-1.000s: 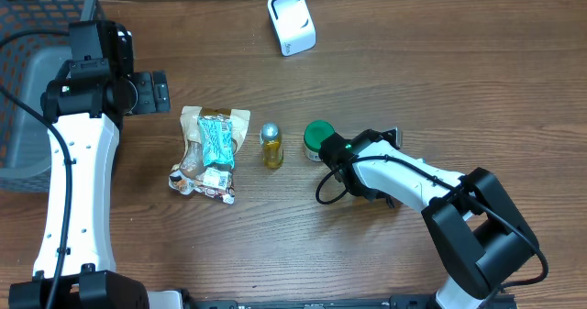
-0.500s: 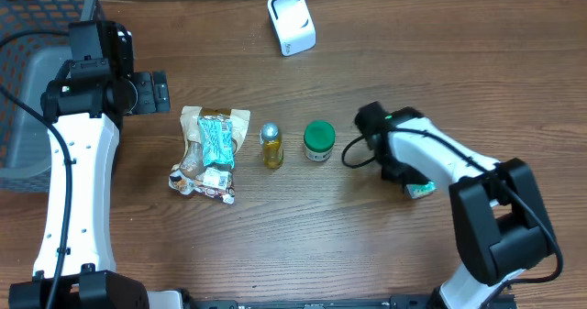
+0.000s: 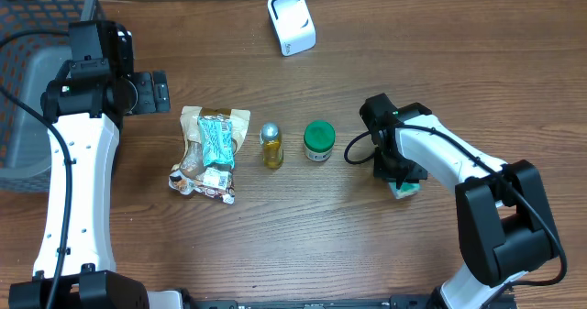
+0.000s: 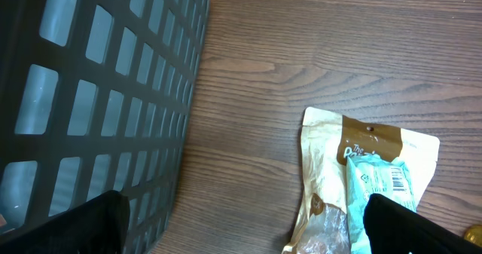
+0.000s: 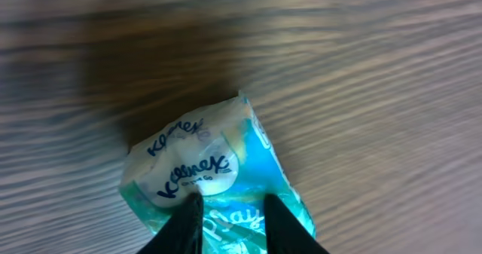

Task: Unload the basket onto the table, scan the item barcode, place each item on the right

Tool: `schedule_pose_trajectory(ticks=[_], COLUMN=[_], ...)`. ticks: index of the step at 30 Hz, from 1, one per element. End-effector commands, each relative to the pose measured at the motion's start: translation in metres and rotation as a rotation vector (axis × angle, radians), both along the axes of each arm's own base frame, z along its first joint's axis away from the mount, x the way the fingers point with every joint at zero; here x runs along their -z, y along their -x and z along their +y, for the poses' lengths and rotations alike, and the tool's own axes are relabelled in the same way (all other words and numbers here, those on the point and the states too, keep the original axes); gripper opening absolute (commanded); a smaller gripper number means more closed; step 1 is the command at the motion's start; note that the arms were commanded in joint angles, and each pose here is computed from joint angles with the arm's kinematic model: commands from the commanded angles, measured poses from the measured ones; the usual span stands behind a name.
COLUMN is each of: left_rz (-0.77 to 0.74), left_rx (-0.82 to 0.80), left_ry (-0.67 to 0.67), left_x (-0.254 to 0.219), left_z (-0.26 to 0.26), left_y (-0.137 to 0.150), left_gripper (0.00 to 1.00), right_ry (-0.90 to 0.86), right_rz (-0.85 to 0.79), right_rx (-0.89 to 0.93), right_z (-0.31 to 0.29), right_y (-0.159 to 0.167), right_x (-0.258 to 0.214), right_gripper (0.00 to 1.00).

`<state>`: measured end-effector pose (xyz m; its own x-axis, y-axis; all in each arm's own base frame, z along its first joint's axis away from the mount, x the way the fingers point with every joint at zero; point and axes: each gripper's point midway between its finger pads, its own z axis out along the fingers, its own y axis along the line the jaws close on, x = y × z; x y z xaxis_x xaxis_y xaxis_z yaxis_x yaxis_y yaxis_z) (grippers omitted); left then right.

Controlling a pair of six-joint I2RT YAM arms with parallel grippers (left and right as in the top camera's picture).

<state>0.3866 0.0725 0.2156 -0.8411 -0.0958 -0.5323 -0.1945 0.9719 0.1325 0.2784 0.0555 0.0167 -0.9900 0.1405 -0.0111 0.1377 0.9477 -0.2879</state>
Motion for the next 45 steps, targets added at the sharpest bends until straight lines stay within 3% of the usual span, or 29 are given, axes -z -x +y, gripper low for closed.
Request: schedule_pose_trajectory(ticks=[1, 16, 19, 24, 30, 34, 36, 40, 42, 45], left_rz=[-0.037, -0.037, -0.037, -0.037, -0.037, -0.037, -0.037, -0.037, -0.037, -0.037], left_rx=[0.012, 0.012, 0.012, 0.012, 0.012, 0.012, 0.012, 0.012, 0.012, 0.012], left_ry=[-0.019, -0.019, -0.019, -0.019, -0.019, -0.019, -0.019, -0.019, -0.019, -0.019], left_x=[-0.015, -0.015, -0.015, -0.015, -0.015, -0.015, -0.015, -0.015, -0.015, -0.015], left_z=[0.001, 0.001, 0.001, 0.001, 0.001, 0.001, 0.001, 0.001, 0.001, 0.001], left_y=[-0.002, -0.002, -0.002, -0.002, -0.002, -0.002, -0.002, -0.002, -0.002, -0.002], left_gripper=[1.00, 1.00, 1.00, 1.00, 1.00, 0.99, 1.00, 0.99, 0.99, 0.99], right_ry=[-0.138, -0.278, -0.349, -0.420, -0.409, -0.369, -0.366, -0.368, -0.369, -0.370], right_rz=[0.037, -0.080, -0.056, -0.018, 0.007, -0.006, -0.013, -0.024, -0.029, -0.028], right_rx=[0.005, 0.075, 0.131, 0.089, 0.097, 0.097, 0.096, 0.093, 0.093, 0.092], right_z=[0.026, 0.010, 0.008, 0.004, 0.002, -0.005, -0.006, -0.006, -0.006, -0.006], right_y=[0.004, -0.019, -0.016, -0.012, -0.004, -0.003, -0.003, -0.004, -0.005, -0.005], right_x=[0.009, -0.055, -0.052, -0.047, -0.039, -0.030, -0.025, -0.020, -0.020, -0.019], right_gripper=[0.27, 0.35, 0.74, 1.00, 0.99, 0.76, 0.58, 0.36, 0.28, 0.27])
